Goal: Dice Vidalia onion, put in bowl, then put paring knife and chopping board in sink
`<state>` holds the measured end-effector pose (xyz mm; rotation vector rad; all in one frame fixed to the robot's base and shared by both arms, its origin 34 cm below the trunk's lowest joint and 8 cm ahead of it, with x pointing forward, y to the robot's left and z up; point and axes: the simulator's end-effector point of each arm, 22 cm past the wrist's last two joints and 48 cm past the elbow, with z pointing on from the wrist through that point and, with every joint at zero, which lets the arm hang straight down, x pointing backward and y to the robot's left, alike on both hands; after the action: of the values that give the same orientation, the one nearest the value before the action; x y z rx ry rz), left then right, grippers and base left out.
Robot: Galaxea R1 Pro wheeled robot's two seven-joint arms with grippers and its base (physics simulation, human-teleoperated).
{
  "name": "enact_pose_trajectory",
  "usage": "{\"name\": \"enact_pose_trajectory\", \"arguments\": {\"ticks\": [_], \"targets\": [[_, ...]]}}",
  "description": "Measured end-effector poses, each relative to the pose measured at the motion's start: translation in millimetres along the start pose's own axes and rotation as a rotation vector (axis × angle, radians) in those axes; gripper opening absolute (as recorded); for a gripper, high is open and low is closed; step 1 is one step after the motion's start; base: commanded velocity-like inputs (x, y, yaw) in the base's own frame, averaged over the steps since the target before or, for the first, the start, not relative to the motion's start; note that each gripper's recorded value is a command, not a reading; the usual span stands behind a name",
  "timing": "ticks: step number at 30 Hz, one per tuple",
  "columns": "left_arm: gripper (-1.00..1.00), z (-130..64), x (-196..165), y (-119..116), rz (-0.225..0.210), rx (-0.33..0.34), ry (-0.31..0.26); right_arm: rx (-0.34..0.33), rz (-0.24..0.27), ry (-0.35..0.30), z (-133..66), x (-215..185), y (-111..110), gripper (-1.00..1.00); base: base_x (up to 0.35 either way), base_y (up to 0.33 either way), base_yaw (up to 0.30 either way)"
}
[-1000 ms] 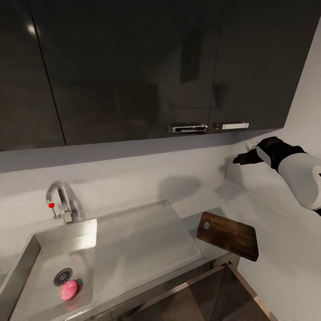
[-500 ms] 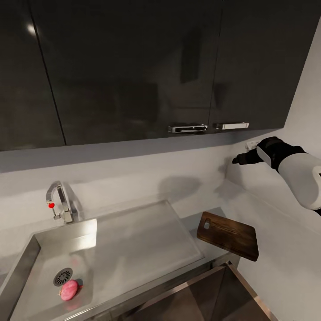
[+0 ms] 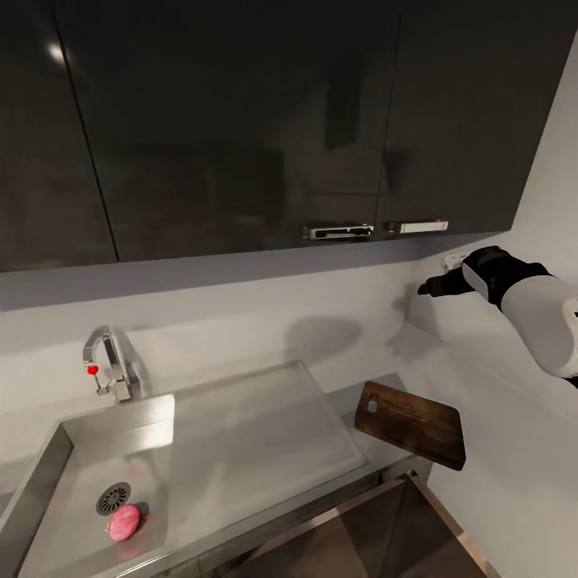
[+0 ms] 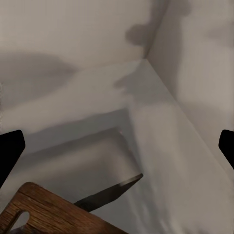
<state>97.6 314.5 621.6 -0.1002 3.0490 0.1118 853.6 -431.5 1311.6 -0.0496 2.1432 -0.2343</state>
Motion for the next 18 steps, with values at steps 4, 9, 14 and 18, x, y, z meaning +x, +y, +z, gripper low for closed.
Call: {"name": "enact_pose_trajectory", "arguments": {"ticks": [4,9,14,18], "targets": [[1.0,-0.1,1,-4,-0.001,0.005,0.003,-0.008,-0.006,0.001,0.5,-2,8,1.0,0.0,0.0,0.0],[1.0,-0.6,6,-20,-0.004,0.024,0.01,-0.048,-0.034,0.002,2.6,-6,42,1.0,0.0,0.0,0.0],[1.0,-0.7,6,-21,-0.004,0.024,0.01,-0.048,-0.036,0.002,2.5,-5,42,1.0,0.0,0.0,0.0],[1.0,-0.6,6,-21,-0.004,0.024,0.01,-0.048,-0.036,0.002,2.5,-5,42,1.0,0.0,0.0,0.0]]}}
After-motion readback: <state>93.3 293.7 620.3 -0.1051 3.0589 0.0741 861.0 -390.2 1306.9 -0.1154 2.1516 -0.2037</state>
